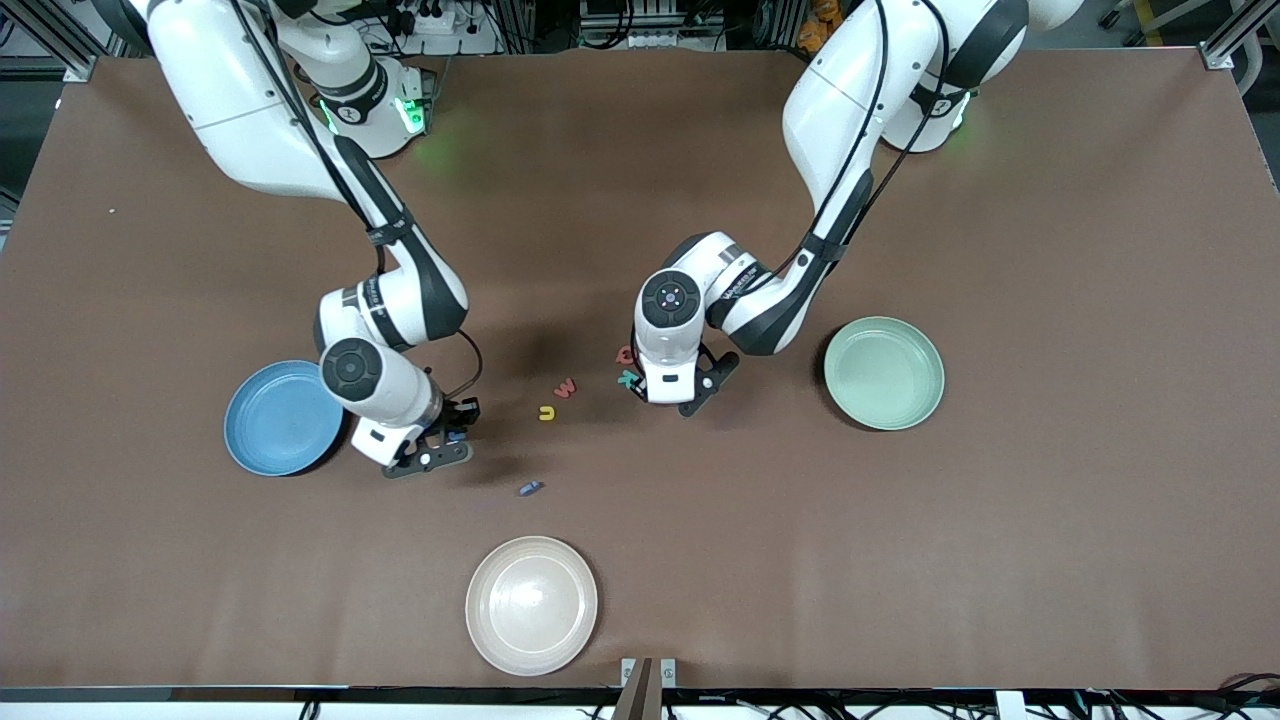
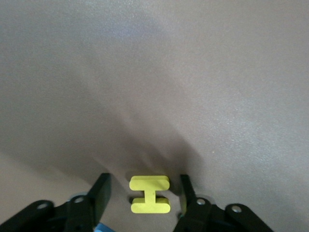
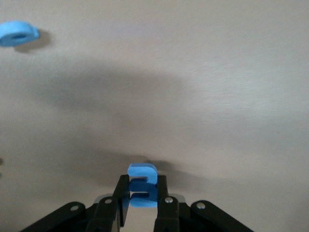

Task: Sort upper and lower case letters into plates
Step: 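Drop the blue letter on the blue plate while the left gripper drops H on green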

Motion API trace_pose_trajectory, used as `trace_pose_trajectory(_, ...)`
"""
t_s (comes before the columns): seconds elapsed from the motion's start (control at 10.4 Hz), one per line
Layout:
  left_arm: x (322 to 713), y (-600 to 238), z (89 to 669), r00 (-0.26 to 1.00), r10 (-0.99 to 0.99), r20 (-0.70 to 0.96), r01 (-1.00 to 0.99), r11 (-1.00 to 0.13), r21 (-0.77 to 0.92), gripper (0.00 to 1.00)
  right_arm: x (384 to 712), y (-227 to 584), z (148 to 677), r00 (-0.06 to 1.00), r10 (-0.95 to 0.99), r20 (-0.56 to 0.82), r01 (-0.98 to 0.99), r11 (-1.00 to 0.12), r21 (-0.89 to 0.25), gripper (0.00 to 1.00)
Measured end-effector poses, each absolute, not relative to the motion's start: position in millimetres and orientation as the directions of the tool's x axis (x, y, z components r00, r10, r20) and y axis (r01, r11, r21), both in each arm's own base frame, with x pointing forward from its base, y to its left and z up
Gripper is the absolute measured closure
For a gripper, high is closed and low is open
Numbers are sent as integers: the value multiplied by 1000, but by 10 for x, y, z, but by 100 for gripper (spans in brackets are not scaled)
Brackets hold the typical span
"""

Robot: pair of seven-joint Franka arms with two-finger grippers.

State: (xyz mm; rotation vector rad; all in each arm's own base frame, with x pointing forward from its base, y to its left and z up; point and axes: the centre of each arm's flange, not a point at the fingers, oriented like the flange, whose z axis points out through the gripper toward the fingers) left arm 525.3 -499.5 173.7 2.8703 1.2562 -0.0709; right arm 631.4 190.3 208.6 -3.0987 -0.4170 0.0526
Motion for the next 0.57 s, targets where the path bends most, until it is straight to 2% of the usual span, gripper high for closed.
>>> trace_pose_trajectory(0.1,5257,-5003,1745,678,734,-44,735,-679,-9,54,6411,1614,2313,957,288,-37,287,-958,-12,73)
trace_pose_trajectory(0.19,5260,-5007,1748,677,735,-44,735,-678,-7,56,6528,1208,2585,949,313,-45,313,-950,-5,73)
trace_pose_trajectory(0.29,5261,-5011,1753,677,734,-44,735,-678,-7,65,6619,756,2848,942,332,-57,332,-943,8,73)
trace_pose_trajectory(0.57,5300,-4985,1770,673,738,-41,739,-674,-4,65,6660,-312,3226,921,373,-110,379,-924,46,73)
